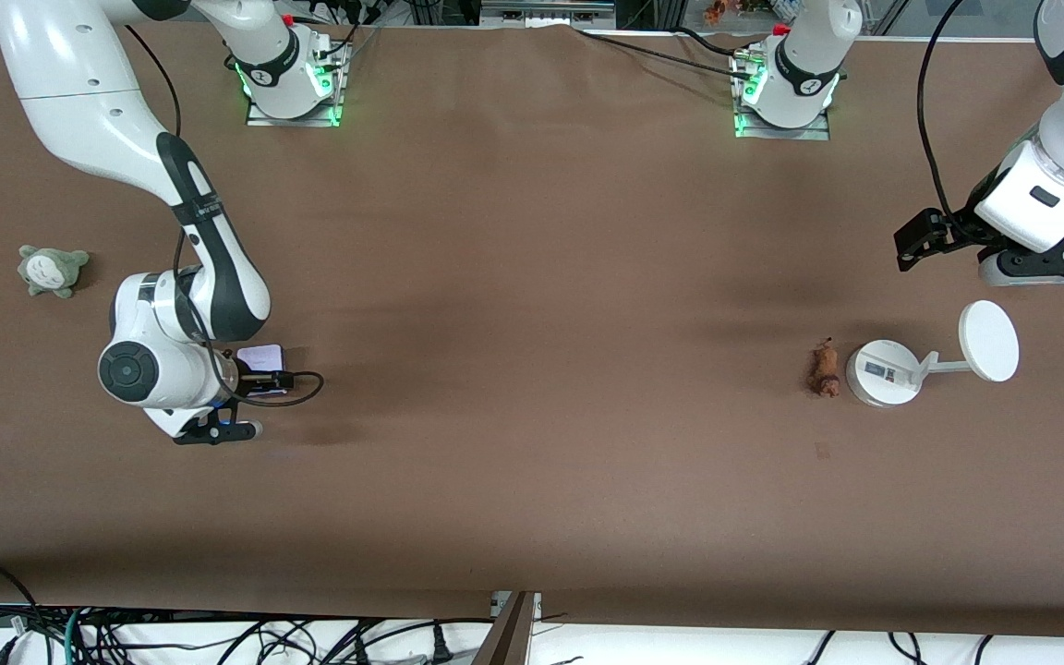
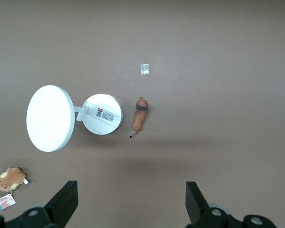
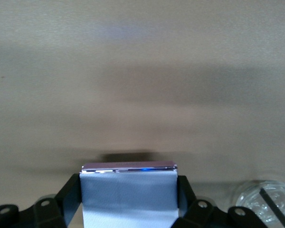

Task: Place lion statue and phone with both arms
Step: 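Lower the white phone beside the clear cup and open the right gripper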

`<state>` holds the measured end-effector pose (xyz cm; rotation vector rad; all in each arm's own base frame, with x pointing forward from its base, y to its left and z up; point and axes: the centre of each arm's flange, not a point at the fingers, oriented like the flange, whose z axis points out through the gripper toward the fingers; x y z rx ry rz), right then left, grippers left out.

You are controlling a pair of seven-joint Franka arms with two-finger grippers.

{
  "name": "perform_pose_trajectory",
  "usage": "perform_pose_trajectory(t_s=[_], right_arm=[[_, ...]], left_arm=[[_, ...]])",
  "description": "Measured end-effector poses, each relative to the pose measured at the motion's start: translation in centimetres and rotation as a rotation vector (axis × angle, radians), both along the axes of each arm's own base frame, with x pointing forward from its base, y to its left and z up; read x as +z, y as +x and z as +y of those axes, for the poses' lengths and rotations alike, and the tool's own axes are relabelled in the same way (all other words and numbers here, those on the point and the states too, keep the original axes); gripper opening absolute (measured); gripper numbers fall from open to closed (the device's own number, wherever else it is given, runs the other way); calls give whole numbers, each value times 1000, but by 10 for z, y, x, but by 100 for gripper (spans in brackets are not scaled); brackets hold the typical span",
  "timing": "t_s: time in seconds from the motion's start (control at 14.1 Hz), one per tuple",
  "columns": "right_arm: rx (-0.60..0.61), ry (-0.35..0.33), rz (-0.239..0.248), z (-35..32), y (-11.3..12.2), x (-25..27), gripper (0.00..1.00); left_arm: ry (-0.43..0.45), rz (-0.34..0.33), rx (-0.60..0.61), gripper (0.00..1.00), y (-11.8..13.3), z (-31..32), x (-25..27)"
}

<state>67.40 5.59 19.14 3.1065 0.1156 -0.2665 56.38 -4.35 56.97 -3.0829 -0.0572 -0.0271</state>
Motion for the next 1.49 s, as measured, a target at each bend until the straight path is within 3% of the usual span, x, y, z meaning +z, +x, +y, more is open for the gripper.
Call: perform_pose_trajectory(t_s=[0.92,0.99,1.13,1.49], right_arm=[[-5,4,-23,-3,2,-13,85],[-5,4,-23,-3,2,-13,86],[-5,4,-24,-3,3,-13,99],[-4,4,-30,-3,4,-8,99]], left_arm=[[0,0,-1,100,0,0,0],[0,0,-1,100,0,0,0],[0,0,-1,100,0,0,0],[0,0,-3,100,0,-2,0]])
